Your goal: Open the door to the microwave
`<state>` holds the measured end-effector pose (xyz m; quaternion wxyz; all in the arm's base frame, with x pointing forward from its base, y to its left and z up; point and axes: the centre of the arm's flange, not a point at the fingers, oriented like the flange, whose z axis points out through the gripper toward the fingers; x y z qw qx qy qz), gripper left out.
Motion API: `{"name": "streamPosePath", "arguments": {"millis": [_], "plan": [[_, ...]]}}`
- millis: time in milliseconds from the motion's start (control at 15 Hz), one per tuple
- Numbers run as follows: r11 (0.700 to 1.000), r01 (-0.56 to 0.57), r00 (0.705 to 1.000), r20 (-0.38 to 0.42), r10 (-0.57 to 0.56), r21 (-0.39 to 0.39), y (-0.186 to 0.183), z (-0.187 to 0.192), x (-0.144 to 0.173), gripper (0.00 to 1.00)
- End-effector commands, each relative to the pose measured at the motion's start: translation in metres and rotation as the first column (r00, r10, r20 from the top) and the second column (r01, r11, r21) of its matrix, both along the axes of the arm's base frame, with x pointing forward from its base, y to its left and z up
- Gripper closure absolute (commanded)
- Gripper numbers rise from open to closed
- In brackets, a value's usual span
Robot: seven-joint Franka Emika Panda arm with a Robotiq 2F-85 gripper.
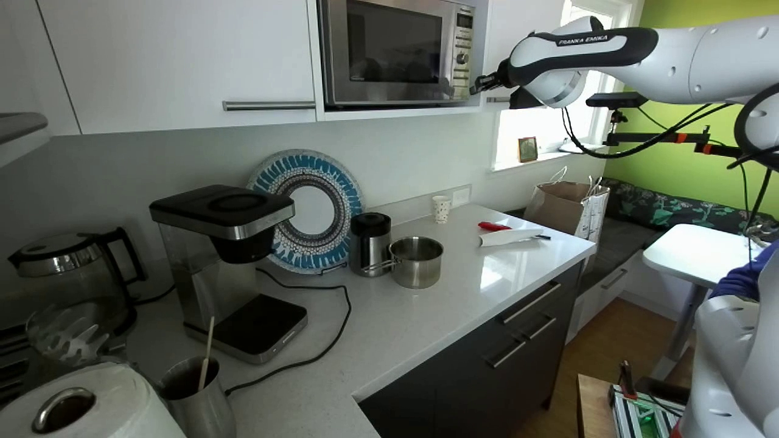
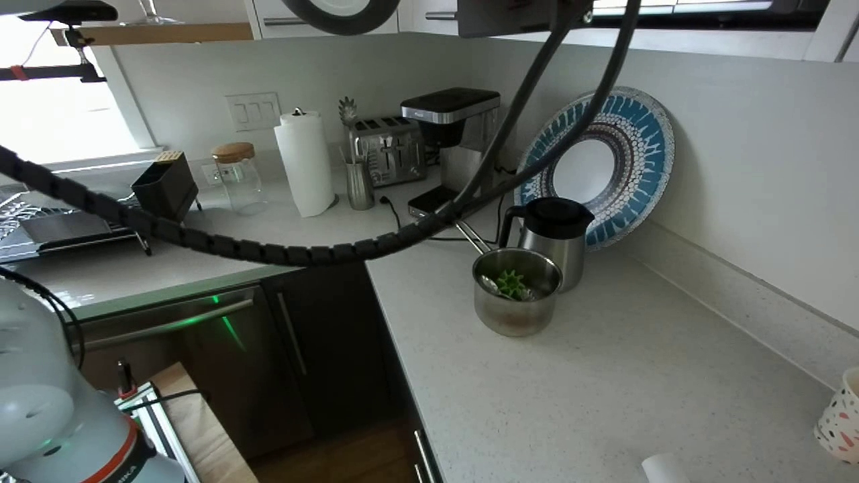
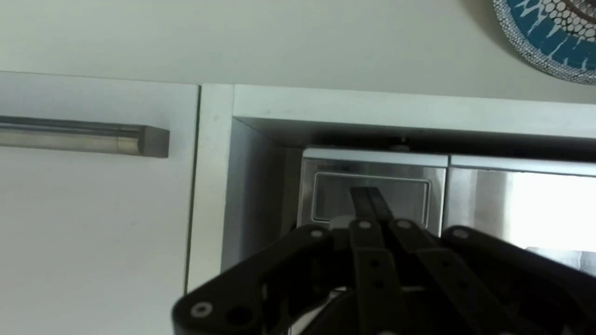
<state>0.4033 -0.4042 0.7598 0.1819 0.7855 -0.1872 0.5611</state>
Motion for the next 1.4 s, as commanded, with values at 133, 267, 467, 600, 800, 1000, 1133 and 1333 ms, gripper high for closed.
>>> {"name": "streamPosePath", "arguments": {"millis": [133,267,467,600,800,1000,1133,1333], "plan": [[1.0,-0.018,1.0,0.011,0.018,0.004,-0.017,0.002,0.028,1.0],[1.0,-0.016,1.0,0.012,0.016,0.012,-0.021,0.0,0.032,1.0],[1.0,-0.015,1.0,0.014,0.015,0.02,-0.025,0.0,0.04,1.0],[0.999,-0.026,1.0,0.016,0.026,0.033,-0.028,0.001,0.048,1.0],[0.997,-0.056,0.998,0.032,0.055,0.059,-0.037,0.007,0.053,1.0],[0.993,-0.075,0.997,0.034,0.072,0.089,-0.058,0.008,0.052,1.0],[0.991,-0.087,0.996,0.037,0.084,0.103,-0.074,0.007,0.05,1.0],[0.984,-0.108,0.994,0.045,0.103,0.139,-0.098,0.003,0.047,1.0]]}}
